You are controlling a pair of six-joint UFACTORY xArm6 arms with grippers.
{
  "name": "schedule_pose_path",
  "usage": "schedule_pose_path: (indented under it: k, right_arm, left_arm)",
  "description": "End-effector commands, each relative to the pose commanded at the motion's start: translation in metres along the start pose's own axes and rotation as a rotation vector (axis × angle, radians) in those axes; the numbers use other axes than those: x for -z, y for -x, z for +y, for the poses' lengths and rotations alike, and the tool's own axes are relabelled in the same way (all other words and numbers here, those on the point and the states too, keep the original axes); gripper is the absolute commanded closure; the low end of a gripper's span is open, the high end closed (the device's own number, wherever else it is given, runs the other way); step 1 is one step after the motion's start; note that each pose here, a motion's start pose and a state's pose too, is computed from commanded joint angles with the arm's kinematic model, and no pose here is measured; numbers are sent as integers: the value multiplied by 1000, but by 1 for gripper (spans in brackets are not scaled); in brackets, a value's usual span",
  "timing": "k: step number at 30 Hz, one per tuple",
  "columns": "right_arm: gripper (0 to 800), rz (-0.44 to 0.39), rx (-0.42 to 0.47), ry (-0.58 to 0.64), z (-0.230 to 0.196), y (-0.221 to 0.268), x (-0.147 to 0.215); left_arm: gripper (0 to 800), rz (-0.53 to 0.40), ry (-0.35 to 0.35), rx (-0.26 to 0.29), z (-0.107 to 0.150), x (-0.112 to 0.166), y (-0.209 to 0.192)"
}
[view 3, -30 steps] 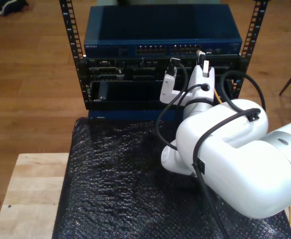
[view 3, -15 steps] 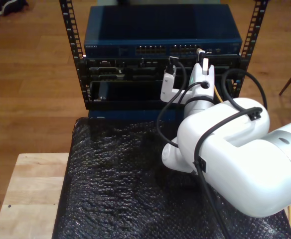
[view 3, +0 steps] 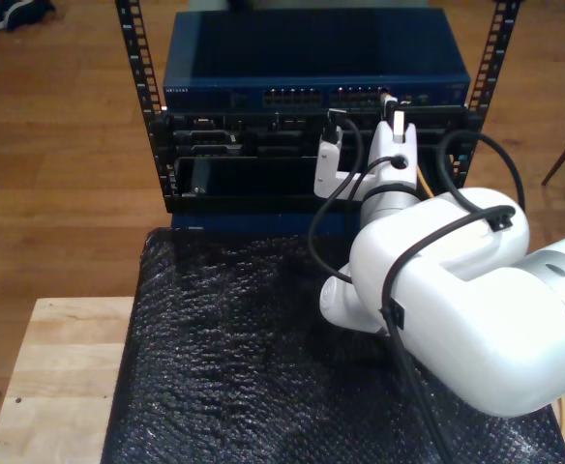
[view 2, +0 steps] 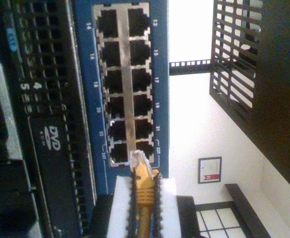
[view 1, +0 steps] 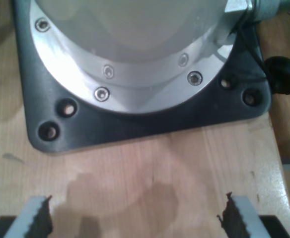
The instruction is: Grab the cable and plug it in
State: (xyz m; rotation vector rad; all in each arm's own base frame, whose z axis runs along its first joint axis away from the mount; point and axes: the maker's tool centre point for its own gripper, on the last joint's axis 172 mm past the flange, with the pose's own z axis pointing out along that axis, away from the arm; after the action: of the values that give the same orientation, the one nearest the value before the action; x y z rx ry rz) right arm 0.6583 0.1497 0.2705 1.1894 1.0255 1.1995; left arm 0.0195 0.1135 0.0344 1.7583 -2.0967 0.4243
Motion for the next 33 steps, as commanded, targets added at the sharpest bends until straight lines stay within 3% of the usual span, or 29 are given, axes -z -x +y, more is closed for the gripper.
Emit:
schedule_pose_path:
  k: [33]
  right_arm:
    - [800,18,5,5,2,-3,-2]
  left_arm:
    - [0,2,0,0,0,0,0]
